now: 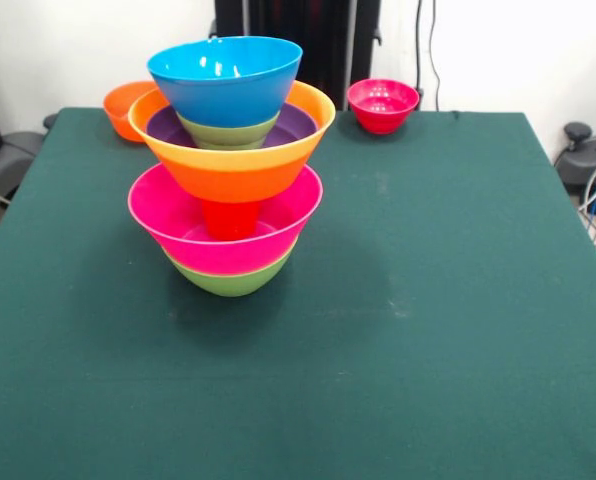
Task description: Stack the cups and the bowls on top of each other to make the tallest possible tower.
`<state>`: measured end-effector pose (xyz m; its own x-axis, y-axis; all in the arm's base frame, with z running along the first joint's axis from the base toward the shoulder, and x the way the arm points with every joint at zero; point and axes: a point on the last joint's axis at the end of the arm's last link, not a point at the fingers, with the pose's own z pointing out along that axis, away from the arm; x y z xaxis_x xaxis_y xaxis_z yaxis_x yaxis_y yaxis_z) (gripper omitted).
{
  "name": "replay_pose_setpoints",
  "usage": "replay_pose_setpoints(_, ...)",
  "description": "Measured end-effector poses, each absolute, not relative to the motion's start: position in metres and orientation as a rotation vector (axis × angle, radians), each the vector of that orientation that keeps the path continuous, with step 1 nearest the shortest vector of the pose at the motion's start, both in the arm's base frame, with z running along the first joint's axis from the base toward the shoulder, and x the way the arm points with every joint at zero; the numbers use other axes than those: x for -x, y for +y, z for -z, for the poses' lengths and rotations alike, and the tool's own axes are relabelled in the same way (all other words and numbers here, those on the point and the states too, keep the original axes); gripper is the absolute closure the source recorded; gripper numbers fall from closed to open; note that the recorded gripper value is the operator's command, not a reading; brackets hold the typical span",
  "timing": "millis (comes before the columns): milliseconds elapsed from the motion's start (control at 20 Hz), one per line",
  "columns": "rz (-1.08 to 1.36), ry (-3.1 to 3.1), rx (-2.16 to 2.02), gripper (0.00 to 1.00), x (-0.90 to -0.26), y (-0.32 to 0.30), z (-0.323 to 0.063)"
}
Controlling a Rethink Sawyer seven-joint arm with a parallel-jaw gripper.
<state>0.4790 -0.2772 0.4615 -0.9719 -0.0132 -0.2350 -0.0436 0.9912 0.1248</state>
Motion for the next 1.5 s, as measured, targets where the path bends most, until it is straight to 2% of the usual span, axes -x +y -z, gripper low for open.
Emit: replay_pose_setpoints(1500,-0.121,2.927,0.130,1.00,-0.484,-0.263,-0.462)
